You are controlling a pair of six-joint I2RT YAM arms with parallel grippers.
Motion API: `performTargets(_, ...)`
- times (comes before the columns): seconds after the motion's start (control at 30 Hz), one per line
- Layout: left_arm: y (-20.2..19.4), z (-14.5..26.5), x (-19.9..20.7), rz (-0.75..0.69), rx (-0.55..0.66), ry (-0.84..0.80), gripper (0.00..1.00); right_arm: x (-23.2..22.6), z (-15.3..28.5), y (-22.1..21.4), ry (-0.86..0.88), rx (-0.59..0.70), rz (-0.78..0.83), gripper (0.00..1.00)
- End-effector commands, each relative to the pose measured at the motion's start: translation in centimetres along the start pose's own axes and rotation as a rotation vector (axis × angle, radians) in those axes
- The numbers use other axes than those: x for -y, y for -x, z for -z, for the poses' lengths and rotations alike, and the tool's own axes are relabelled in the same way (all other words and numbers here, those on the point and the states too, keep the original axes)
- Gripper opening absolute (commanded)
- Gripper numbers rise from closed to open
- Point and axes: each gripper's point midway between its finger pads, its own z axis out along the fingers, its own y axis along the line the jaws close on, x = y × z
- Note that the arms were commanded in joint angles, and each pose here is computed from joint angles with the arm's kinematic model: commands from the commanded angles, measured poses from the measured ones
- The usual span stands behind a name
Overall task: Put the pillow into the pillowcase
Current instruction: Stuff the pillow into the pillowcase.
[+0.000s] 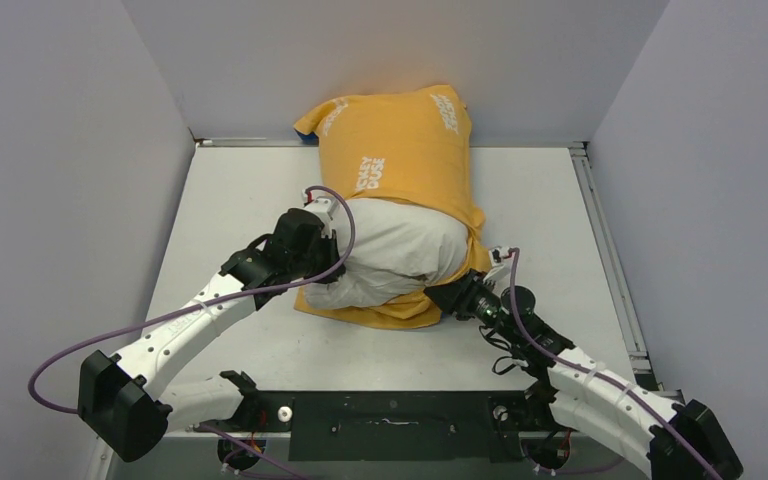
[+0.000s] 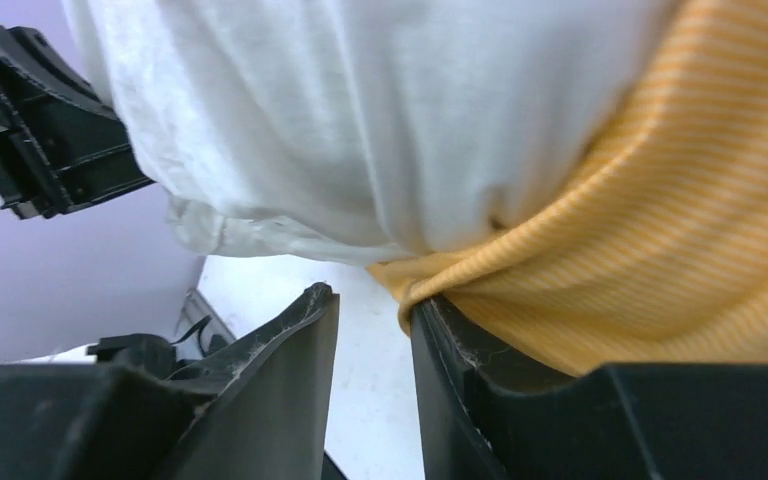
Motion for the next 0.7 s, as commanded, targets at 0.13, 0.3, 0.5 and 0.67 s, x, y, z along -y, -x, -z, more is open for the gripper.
performTargets(0.13,4.6,1.2,1.5,0.026,0.155,-0.049,0.00,-4.8,-2.8,1.9,0.167,0.055,-0.078,0.32)
performTargets(0.3,4.4,1.4,1.4,0.026,0.149,-0.047,0.00,-4.1,-3.3,1.5,0.099,0.039,-0.104,0.31)
performTargets(0.5,4.4,1.5,1.3,0.026,0.156,-0.047,0.00,0.5,-2.5,0.0,-0.066,0.031,-0.145,0.50)
performTargets(0.67,4.4,1.5,1.3,0.025,0.157,-0.045,0.00,0.1,-1.5,-0.6,-0.061,-0.017,-0.100,0.45)
